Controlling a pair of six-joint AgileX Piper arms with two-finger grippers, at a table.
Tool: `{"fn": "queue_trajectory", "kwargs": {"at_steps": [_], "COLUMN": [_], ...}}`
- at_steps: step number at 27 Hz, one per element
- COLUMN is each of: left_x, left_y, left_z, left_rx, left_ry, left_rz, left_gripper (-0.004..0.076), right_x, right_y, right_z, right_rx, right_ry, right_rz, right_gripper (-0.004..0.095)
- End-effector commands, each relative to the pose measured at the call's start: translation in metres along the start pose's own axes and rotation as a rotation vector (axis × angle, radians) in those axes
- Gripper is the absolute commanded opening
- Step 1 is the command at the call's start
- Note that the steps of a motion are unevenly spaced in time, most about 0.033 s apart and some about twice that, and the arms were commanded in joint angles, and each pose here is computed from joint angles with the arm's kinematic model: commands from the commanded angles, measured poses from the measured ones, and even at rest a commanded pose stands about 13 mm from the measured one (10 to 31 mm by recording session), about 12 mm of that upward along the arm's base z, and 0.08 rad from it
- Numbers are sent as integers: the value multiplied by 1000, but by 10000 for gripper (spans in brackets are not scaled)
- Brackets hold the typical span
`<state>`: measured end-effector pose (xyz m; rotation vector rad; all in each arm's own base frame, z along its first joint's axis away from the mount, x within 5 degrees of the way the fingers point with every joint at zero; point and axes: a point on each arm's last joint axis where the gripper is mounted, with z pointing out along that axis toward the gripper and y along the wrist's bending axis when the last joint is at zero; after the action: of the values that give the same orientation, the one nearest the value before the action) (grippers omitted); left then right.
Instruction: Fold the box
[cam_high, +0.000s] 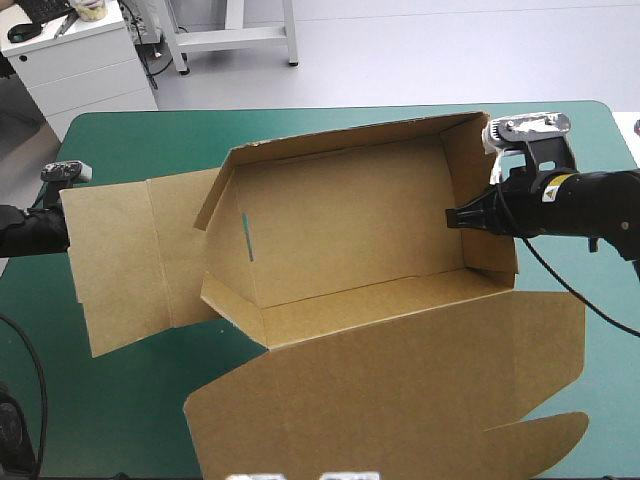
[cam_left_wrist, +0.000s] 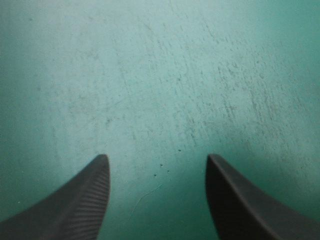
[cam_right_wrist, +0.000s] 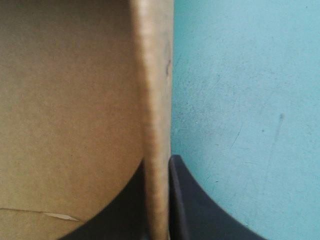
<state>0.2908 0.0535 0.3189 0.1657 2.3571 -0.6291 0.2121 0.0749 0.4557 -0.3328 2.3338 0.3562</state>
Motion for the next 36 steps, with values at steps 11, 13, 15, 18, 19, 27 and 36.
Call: {"fn": "queue_trajectory", "kwargs": {"at_steps": [11,13,15,18,19,27,36], "left_x": [-20,-23,-23,-19,-17,-20,-22], "left_y": [-47,-62,-71,-81,-85,-110,-117], "left_z": [-13,-14,-10,-2,1,7,7], "left_rx": [363,482,507,507,509,617,659], "left_ry": [-145,-168,-155,-89,-70,-92,-111], "left_rz": [-161,-120,-93,-44,-30,22,10], "left_gripper": [535,535,535,535,535,535,535], "right_x": [-29,-31,-34,-38,-40,-45,-48], "right_y": [-2,-3,-4,-6,-7,-14,-17], "right_z": [16,19,24,31,35,64,79], "right_rx": [-9,-1,0,6,10,33,45], "right_ry": [-198,-209,-220,-240,-240,-211,-216], "right_rz": [-10,-11,-2,-1,-2,40,46], "right_gripper": [6,10,10,10,10,9,8]}}
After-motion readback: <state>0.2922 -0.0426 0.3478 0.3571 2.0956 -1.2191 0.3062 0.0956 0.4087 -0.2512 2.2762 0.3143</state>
